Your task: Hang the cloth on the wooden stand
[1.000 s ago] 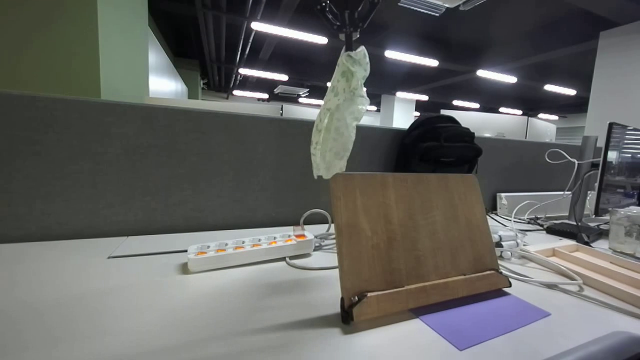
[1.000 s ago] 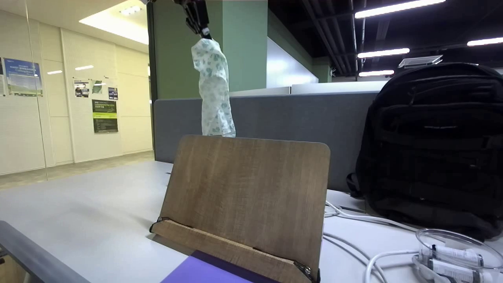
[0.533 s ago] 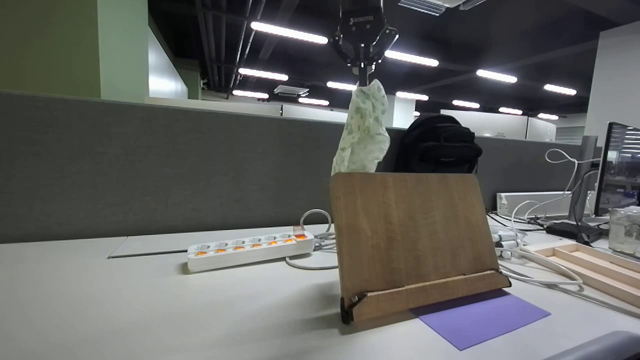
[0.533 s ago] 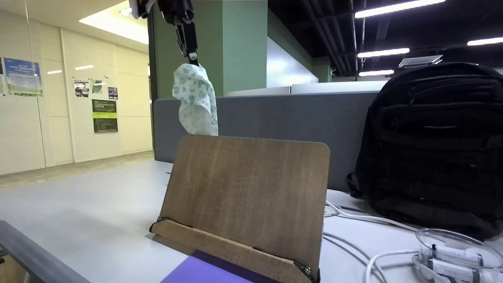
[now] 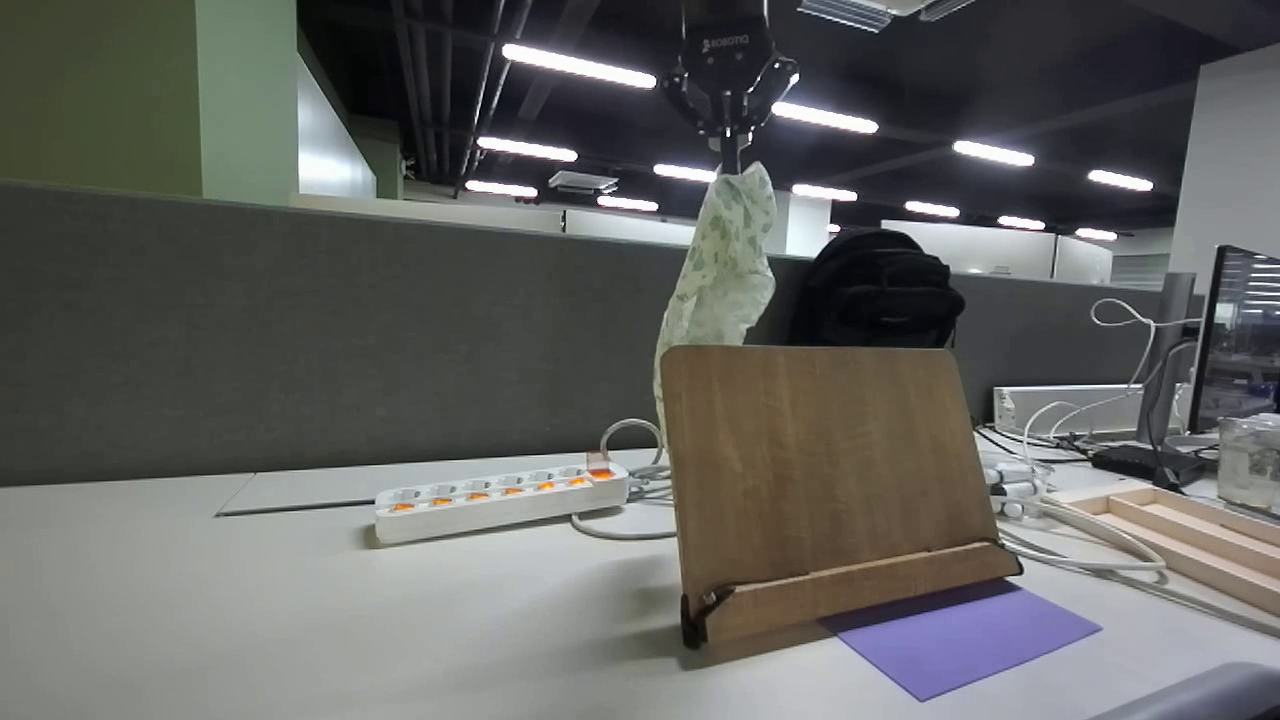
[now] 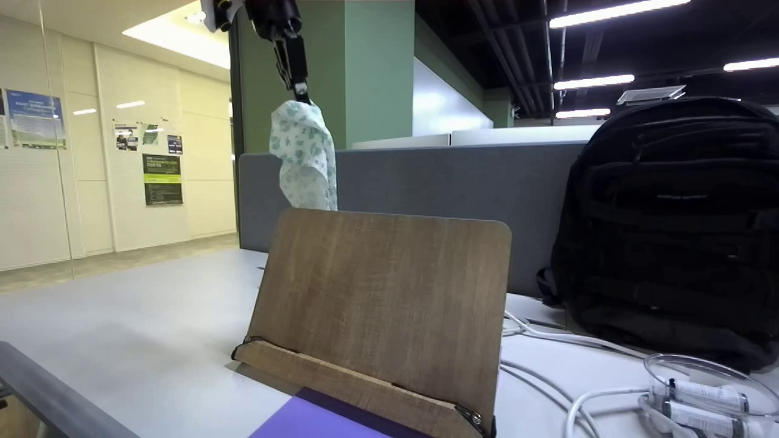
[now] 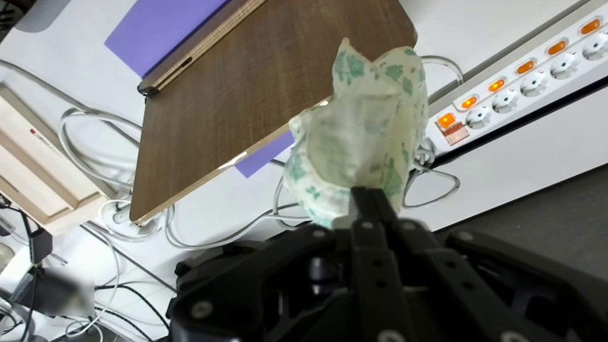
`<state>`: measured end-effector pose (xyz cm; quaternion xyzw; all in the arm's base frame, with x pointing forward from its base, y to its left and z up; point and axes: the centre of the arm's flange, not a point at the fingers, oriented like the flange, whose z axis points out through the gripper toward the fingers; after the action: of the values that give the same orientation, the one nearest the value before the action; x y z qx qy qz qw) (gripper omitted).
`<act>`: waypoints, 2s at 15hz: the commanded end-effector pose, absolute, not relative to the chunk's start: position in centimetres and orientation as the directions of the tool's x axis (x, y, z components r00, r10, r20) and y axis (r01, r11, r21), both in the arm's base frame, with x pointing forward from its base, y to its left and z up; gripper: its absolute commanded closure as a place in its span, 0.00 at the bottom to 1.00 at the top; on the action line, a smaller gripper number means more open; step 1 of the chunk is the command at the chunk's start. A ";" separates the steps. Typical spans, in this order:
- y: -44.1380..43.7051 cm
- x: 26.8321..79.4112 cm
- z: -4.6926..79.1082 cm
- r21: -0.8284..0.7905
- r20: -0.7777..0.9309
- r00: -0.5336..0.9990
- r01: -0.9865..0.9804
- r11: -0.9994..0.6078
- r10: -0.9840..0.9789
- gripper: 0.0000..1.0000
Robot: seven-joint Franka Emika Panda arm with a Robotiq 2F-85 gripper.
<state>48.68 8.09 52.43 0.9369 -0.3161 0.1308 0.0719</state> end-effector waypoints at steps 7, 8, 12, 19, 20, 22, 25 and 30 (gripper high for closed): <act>2.1 44.4 53.8 0.134 0.445 0.698 -0.671 -0.729 -0.560 1.00; 1.8 44.0 53.3 0.140 0.440 0.697 -0.676 -0.723 -0.566 1.00; 1.6 42.2 49.9 0.180 0.386 0.718 -0.675 -0.715 -0.580 1.00; 1.2 39.8 45.2 0.238 0.291 0.745 -0.664 -0.709 -0.600 1.00; 1.2 39.5 44.8 0.243 0.282 0.746 -0.663 -0.708 -0.603 1.00; 1.0 39.0 43.7 0.257 0.262 0.752 -0.659 -0.707 -0.605 1.00; 0.8 38.4 42.4 0.286 0.226 0.764 -0.645 -0.709 -0.604 0.72; 1.2 38.5 42.4 0.275 0.210 0.774 -0.633 -0.723 -0.597 0.39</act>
<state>39.04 1.05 41.66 0.9248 -0.3337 0.0524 0.1750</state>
